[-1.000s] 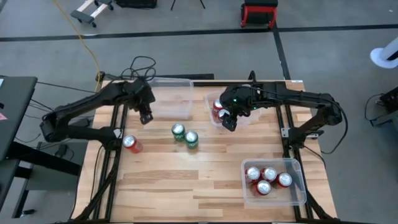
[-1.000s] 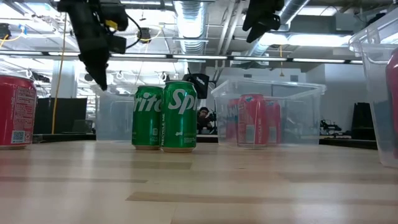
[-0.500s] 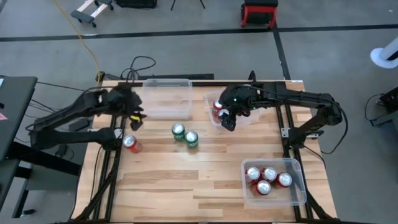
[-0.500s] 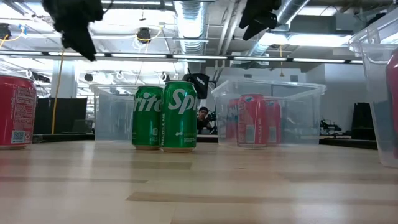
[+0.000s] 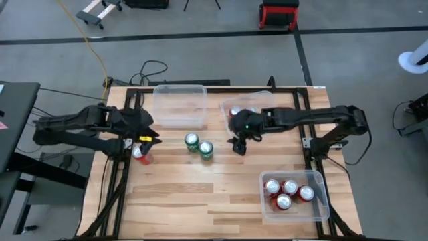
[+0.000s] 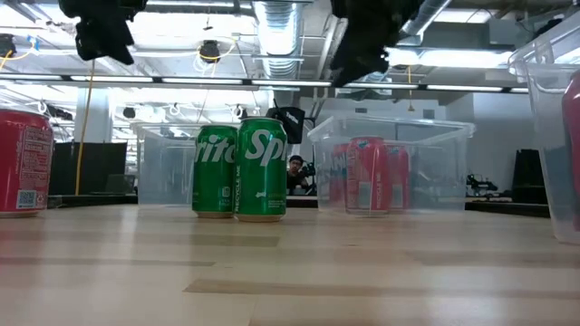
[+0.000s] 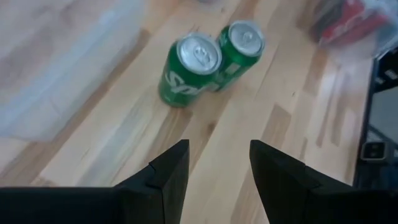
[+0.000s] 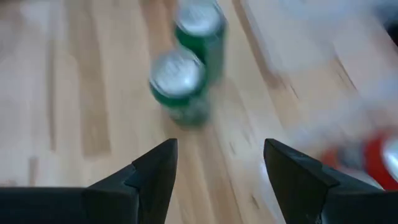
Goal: Sort soda cans
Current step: Put the red soda can into the top right transparent bin
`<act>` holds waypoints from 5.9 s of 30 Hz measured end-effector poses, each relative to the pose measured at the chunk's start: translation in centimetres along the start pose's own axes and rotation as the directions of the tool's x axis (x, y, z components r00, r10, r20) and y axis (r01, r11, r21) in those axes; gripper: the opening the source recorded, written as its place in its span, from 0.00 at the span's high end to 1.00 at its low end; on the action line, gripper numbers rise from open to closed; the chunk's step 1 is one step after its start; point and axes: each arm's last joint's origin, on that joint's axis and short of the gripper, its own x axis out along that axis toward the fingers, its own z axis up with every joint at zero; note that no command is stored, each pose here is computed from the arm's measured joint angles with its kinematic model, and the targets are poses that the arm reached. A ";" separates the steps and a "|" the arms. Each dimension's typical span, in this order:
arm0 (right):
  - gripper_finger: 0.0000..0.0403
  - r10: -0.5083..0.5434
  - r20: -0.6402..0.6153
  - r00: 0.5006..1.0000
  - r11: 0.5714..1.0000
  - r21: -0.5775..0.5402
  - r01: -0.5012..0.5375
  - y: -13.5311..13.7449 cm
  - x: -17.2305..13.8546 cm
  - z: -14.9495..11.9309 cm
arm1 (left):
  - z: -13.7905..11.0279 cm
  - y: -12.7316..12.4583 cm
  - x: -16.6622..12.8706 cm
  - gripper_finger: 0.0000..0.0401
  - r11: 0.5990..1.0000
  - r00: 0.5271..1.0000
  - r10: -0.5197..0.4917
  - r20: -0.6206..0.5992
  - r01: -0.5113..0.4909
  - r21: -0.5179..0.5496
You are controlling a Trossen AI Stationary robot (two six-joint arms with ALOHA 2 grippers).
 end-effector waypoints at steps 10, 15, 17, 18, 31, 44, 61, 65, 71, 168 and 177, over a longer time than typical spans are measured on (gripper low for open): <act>0.35 0.198 0.291 0.936 0.976 -0.145 -0.161 4.6 2.2 -1.4 | -1.9 -2.1 0.6 0.59 1.000 0.995 0.015 -0.102 -0.015 -0.001; 0.35 0.220 0.348 0.911 0.971 -0.166 -0.171 5.0 2.5 -1.6 | -3.4 -1.7 0.1 0.59 0.989 0.977 0.137 -0.164 -0.143 -0.028; 0.35 0.231 0.367 0.901 0.969 -0.169 -0.180 5.3 2.4 -1.6 | -3.9 -1.7 0.1 0.59 0.981 0.966 0.178 -0.190 -0.190 -0.047; 0.35 0.234 0.371 0.899 0.968 -0.174 -0.180 5.3 2.4 -1.5 | -4.1 -1.7 0.2 0.59 0.978 0.961 0.190 -0.202 -0.204 -0.051; 0.35 0.212 0.378 0.901 0.973 -0.166 -0.159 4.6 2.5 -1.3 | -5.9 -1.5 0.3 0.49 0.910 0.830 0.299 -0.472 -0.397 -0.121; 0.35 0.191 0.380 0.905 0.978 -0.150 -0.143 3.8 2.6 -1.0 | -6.1 -1.7 2.5 0.21 0.928 0.814 0.362 -0.455 -0.359 0.095; 0.35 0.195 0.368 0.909 0.977 -0.151 -0.149 3.9 2.7 -1.2 | -8.0 -0.3 4.8 0.14 0.886 0.713 0.463 -0.526 -0.394 0.245; 0.35 0.195 0.368 0.909 0.977 -0.151 -0.149 3.9 2.7 -1.2 | -7.7 -0.9 5.3 0.14 0.916 0.768 0.401 -0.500 -0.334 0.221; 0.35 0.195 0.369 0.909 0.977 -0.150 -0.149 3.9 2.7 -1.1 | -7.0 -2.0 6.5 0.14 0.944 0.852 0.327 -0.409 -0.277 0.176; 0.07 0.351 0.253 0.902 0.919 -0.280 -0.279 11.8 9.8 -5.3 | -3.6 -13.2 22.5 0.27 0.776 0.957 -0.257 0.132 0.123 0.618; 0.12 0.331 0.236 0.914 0.940 -0.169 -0.296 11.4 10.8 -4.6 | -3.8 -13.0 22.6 0.27 0.815 0.977 -0.198 0.086 0.115 0.567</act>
